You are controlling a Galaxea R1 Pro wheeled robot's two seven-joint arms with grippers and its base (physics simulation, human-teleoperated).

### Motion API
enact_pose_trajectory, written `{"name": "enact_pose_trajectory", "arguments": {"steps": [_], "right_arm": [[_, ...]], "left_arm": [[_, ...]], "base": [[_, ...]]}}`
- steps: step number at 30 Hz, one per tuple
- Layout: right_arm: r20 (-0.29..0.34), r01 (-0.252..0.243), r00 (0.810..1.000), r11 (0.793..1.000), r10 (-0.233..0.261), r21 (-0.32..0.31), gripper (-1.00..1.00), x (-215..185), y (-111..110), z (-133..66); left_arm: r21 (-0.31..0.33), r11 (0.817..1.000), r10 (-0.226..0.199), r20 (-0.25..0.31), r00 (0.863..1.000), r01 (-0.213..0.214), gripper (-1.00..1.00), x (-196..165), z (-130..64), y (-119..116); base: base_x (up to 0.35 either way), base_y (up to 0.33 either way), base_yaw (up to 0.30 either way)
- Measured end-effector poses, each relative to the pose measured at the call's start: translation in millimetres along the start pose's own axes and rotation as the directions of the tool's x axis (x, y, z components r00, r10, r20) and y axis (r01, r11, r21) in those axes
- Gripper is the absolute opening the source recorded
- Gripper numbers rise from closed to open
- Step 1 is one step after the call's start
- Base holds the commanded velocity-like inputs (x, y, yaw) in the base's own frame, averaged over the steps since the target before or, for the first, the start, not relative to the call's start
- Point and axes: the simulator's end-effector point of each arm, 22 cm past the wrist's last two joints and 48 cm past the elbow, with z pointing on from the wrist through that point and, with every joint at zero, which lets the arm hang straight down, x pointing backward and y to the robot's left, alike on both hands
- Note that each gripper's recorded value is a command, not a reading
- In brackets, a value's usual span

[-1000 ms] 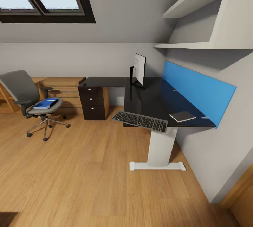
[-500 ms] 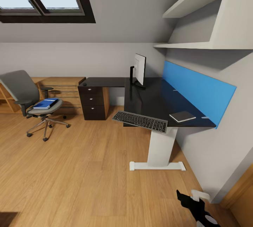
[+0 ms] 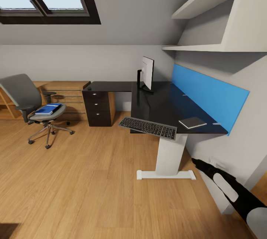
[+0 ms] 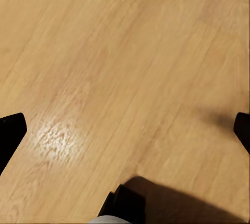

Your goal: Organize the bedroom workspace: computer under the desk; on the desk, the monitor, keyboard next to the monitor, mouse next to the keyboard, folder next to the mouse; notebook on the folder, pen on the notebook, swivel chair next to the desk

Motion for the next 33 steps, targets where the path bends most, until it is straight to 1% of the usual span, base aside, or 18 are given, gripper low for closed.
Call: {"name": "enact_pose_trajectory", "arguments": {"steps": [2, 3, 7, 8, 9, 10, 11, 14, 16, 17, 19, 21, 22, 24, 25, 28, 30, 33], "right_arm": [[-0.003, -0.008, 1.0, 1.0, 0.008, -0.011, 1.0, -14, 8, 1.4], [0.0, -0.015, 1.0, 1.0, 0.015, -0.023, 1.0, -28, 17, 2.2], [0.016, -0.031, 0.999, 0.999, 0.032, -0.042, 1.0, -54, 30, 2.7], [0.029, -0.05, 0.998, 0.998, 0.051, -0.05, 1.0, -69, 34, 2.0], [0.028, -0.06, 0.998, 0.997, 0.062, -0.053, 1.0, -75, 35, 1.5], [0.025, -0.063, 0.998, 0.997, 0.065, -0.053, 1.0, -75, 35, 1.5], [0.015, -0.07, 0.997, 0.996, 0.071, -0.054, 1.0, -76, 35, 1.2], [-0.004, -0.079, 0.997, 0.995, 0.079, -0.059, 1.0, -74, 35, 0.9], [-0.023, -0.086, 0.996, 0.994, 0.085, -0.074, 1.0, -72, 37, 0.4], [-0.037, -0.089, 0.996, 0.992, 0.086, -0.092, 1.0, -70, 41, -0.2], [-0.073, -0.093, 0.994, 0.987, 0.084, -0.132, 1.0, -63, 51, -1.7], [-0.099, -0.108, 0.991, 0.979, 0.092, -0.171, 1.0, -60, 59, -3.8], [-0.108, -0.13, 0.988, 0.972, 0.111, -0.196, 1.0, -61, 64, -5.5], [-0.112, -0.161, 0.984, 0.962, 0.139, -0.219, 1.0, -65, 67, -7.4], [-0.114, -0.193, 0.979, 0.952, 0.17, -0.238, 1.0, -69, 69, -9.2], [-0.116, -0.229, 0.972, 0.938, 0.205, -0.259, 1.0, -74, 71, -11.3], [-0.119, -0.255, 0.966, 0.928, 0.231, -0.272, 1.0, -77, 72, -12.6], [-0.119, -0.268, 0.962, 0.923, 0.244, -0.276, 1.0, -79, 72, -13.2]], "left_arm": [[0.019, 1.0, -0.011, 0.024, 1.0, 0.011, 1.0, -12, 1.6, -10], [0.038, 0.999, -0.021, 0.051, 0.998, 0.019, 1.0, -25, 2.8, -20], [0.081, 0.996, -0.049, 0.11, 0.993, 0.04, 1.0, -55, 3.7, -41], [0.135, 0.989, -0.079, 0.169, 0.982, 0.057, 1.0, -90, 1.5, -67], [0.183, 0.981, -0.103, 0.2, 0.974, 0.066, 1.0, -117, -2.8, -89], [0.198, 0.978, -0.111, 0.203, 0.973, 0.07, 1.0, -125, -4.3, -96], [0.225, 0.972, -0.116, 0.2, 0.973, 0.07, 1.0, -137, -7.3, -108], [0.267, 0.962, -0.117, 0.189, 0.975, 0.064, 1.0, -154, -13.2, -127], [0.309, 0.95, -0.118, 0.193, 0.974, 0.054, 1.0, -175, -22.1, -145], [0.335, 0.941, -0.122, 0.21, 0.97, 0.046, 1.0, -191, -29.6, -156], [0.366, 0.93, -0.129, 0.244, 0.961, 0.032, 1.0, -214, -40.9, -169], [0.379, 0.925, -0.124, 0.267, 0.956, 0.014, 1.0, -225, -47.3, -175], [0.379, 0.925, -0.115, 0.275, 0.954, 0.002, 1.0, -227, -48.7, -176], [0.373, 0.928, -0.101, 0.278, 0.955, -0.011, 1.0, -226, -47.9, -175], [0.365, 0.931, -0.087, 0.28, 0.956, -0.022, 1.0, -222, -45.6, -172], [0.352, 0.935, -0.075, 0.287, 0.955, -0.033, 1.0, -216, -42.3, -168], [0.34, 0.94, -0.076, 0.307, 0.949, -0.035, 1.0, -214, -39.9, -164], [0.335, 0.942, -0.077, 0.317, 0.945, -0.036, 1.0, -213, -39.1, -161]], "base": [[0.0, 0.0, 0.0], [0.0, 0.0, 0.0], [0.0, 0.0, 0.0], [0.0, 0.0, 0.0], [0.0, 0.0, 0.0], [0.0, 0.0, 0.0], [0.0, 0.0, 0.0], [0.0, 0.0, 0.0], [0.0, 0.0, 0.0], [0.0, 0.0, 0.0], [0.0, 0.0, 0.0], [0.0, 0.0, 0.0], [0.0, 0.0, 0.0], [0.0, 0.0, 0.0], [0.0, 0.0, 0.0], [0.0, 0.0, 0.0], [0.04, 0.0, 0.0], [0.163, 0.0, 0.0]]}}
